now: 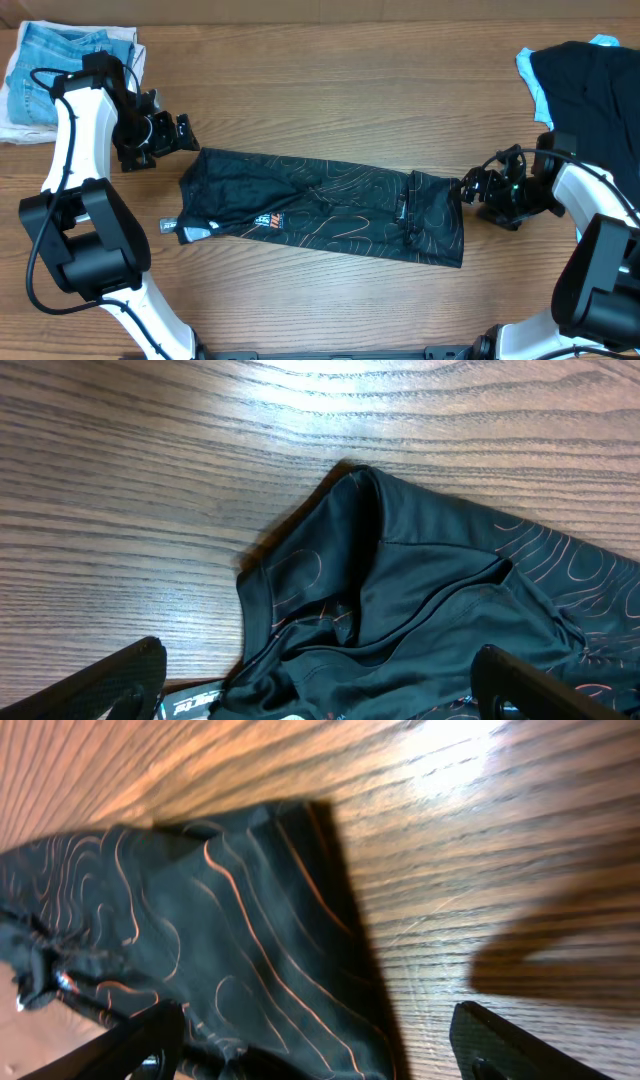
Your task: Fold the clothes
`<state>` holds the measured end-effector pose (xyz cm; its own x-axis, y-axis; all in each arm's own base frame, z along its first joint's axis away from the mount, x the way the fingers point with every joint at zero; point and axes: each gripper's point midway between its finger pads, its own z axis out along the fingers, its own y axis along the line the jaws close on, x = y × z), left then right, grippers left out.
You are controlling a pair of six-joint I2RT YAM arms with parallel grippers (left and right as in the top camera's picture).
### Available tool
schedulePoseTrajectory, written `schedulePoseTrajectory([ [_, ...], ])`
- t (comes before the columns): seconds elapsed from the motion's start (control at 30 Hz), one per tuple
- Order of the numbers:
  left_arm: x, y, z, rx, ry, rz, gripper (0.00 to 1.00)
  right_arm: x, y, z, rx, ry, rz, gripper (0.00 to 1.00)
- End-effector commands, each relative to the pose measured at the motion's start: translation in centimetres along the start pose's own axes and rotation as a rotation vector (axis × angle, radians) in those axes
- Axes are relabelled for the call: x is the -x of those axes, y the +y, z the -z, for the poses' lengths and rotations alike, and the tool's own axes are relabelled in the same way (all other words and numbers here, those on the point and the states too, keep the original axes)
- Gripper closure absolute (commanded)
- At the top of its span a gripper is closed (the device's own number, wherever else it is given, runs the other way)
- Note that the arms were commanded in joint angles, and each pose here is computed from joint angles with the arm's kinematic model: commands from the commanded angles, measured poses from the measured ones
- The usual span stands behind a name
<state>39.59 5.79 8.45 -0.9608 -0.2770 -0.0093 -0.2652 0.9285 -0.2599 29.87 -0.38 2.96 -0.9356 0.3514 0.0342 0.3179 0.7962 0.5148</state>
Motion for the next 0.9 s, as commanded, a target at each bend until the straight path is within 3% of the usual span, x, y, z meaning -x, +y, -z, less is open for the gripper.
schedulePoseTrajectory([
  [0.0,0.3,-0.3,0.2,-0.02,-0.008,0.01,0.0,-1.2,1.2,-0.3,0.11,0.009,0.079,0.1],
  [0.27,0.3,-0.3,0.2,-0.02,-0.007,0.01,0.0,-3.5,0.8,-2.2,0.163,0.039,0.05,0.07],
  [0.33,0.3,-0.3,0.2,-0.02,-0.007,0.01,0.0,-3.9,0.9,-2.4,0.174,0.049,0.023,0.1],
  [0.47,0.3,-0.3,0.2,-0.02,-0.008,0.009,0.0,-4.0,1.1,-2.4,0.187,0.066,-0.092,0.41],
  [0.6,0.3,-0.3,0.2,-0.02,-0.008,0.01,0.0,-4.0,1.5,-2.4,0.213,0.068,-0.1,0.58],
  [0.77,0.1,-0.3,0.2,-0.019,-0.001,0.011,0.0,-3.8,1.5,-2.4,0.208,0.063,-0.13,0.94],
  [0.87,0.0,-0.3,0.2,-0.019,0.003,0.013,0.0,-3.4,1.5,-2.4,0.209,0.051,-0.136,0.96],
])
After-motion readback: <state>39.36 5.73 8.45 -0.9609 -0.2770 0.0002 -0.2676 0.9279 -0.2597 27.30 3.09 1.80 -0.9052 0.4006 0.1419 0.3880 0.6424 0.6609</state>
